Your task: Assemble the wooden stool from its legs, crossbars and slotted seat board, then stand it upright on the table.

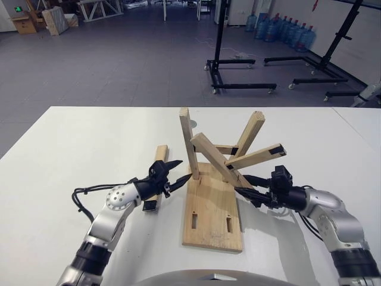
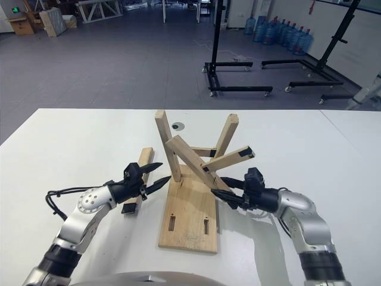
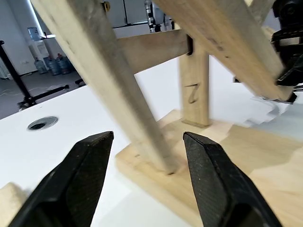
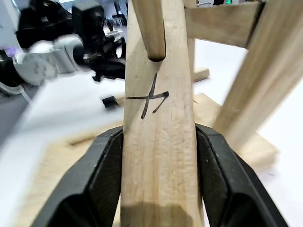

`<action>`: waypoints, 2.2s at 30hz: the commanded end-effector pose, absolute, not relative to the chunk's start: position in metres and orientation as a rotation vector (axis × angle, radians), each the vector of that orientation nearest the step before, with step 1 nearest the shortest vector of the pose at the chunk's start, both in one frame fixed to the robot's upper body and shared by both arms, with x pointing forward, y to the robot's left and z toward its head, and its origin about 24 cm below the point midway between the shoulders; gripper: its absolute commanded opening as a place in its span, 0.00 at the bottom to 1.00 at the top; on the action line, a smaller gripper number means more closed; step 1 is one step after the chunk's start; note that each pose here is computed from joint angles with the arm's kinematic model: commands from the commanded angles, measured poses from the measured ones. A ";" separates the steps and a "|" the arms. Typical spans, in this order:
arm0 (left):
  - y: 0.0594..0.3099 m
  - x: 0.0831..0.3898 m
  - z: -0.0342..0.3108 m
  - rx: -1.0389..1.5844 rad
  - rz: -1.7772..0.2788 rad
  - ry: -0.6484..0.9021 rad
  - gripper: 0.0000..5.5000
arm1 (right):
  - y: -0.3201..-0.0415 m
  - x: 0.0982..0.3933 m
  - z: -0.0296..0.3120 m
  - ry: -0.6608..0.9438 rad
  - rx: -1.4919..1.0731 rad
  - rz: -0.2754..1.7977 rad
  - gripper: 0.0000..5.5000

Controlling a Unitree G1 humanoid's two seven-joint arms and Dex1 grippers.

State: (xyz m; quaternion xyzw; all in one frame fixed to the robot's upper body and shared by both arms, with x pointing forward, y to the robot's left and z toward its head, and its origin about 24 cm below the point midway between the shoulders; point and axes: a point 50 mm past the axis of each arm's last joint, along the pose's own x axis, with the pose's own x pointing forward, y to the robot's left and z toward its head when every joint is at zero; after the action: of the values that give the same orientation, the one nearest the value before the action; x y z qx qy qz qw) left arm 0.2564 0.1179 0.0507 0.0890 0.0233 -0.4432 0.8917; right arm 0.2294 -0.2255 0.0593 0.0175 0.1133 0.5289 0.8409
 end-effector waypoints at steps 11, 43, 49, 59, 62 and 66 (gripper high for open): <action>0.107 0.321 0.058 0.323 -0.818 -0.035 0.49 | -0.197 0.304 0.053 0.040 -0.060 0.981 0.37; 0.123 0.251 0.120 -0.455 -1.288 -0.018 0.49 | -0.135 0.244 0.094 0.057 0.329 1.399 0.37; 0.126 0.247 0.127 -0.541 -1.345 -0.023 0.49 | -0.138 0.248 0.090 0.082 0.333 1.412 0.37; 0.119 0.241 0.126 -0.544 -1.387 0.004 0.39 | -0.134 0.242 0.085 0.135 0.347 1.478 0.37; 0.122 0.242 0.126 -0.555 -1.381 0.005 0.39 | -0.134 0.242 0.085 0.134 0.349 1.483 0.37; 0.125 0.242 0.127 -0.575 -1.379 -0.018 0.39 | -0.134 0.242 0.086 0.131 0.342 1.479 0.37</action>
State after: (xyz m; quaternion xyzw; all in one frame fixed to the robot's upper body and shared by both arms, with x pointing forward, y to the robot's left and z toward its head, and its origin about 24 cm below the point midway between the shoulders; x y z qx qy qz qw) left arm 0.2441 0.1263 0.1203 -0.2534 0.0118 -0.6121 0.7490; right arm 0.2419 -0.1376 0.0849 0.1610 0.0525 0.6621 0.7300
